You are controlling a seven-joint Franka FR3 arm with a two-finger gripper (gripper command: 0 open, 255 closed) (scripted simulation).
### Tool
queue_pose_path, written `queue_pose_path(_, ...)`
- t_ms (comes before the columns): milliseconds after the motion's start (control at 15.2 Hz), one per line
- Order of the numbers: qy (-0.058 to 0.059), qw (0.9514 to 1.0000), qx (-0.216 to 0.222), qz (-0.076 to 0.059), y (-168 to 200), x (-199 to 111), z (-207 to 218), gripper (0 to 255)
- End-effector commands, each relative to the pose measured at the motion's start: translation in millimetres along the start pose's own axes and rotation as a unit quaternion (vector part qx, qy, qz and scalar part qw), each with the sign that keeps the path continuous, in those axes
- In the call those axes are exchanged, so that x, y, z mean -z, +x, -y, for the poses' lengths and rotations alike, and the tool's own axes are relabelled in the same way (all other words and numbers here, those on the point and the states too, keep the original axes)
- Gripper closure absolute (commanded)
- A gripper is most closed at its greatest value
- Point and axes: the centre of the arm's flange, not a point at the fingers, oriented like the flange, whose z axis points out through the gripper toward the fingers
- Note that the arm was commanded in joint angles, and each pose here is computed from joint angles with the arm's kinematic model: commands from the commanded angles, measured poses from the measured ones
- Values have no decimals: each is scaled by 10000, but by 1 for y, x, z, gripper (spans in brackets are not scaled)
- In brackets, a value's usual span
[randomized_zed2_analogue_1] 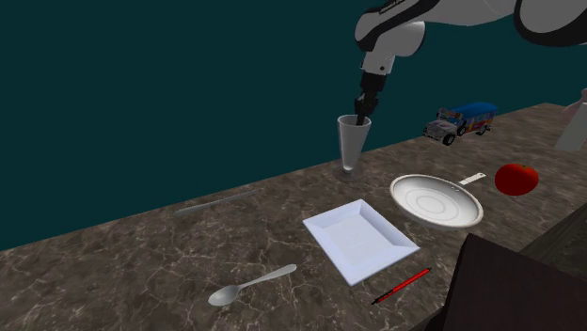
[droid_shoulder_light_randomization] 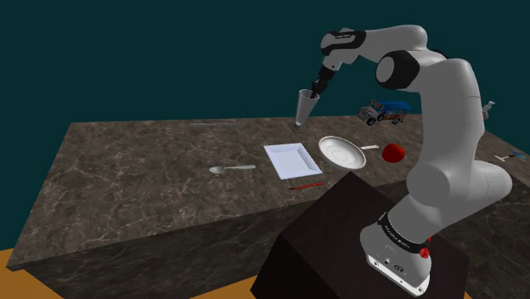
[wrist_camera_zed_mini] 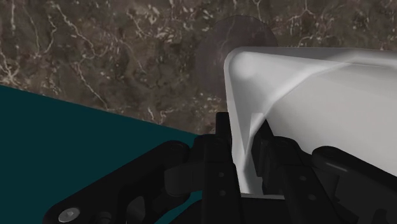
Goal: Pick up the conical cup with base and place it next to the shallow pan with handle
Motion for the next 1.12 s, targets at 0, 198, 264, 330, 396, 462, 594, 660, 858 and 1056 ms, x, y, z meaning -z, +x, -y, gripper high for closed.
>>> queue_pose_path(0,-3,10000,1,-7,0,-1,-1,255)
queue_pose_path(198,-3,10000,1,-7,0,-1,-1,255)
queue_pose_path(264,-3,10000,1,-7,0,-1,-1,255)
queue_pose_path(330,-3,10000,1,-7,0,-1,-1,255)
queue_pose_path(396,-3,10000,1,-7,0,-1,0,0)
queue_pose_path(462,-3,10000,1,-7,0,-1,0,0)
queue_pose_path(594,-3,10000,1,-7,0,-1,0,0)
queue_pose_path(660,-3,10000,1,-7,0,-1,0,0)
queue_pose_path(858,-3,10000,1,-7,0,26,0,0)
queue_pose_path(1056,-3,10000,1,-7,0,49,0,0)
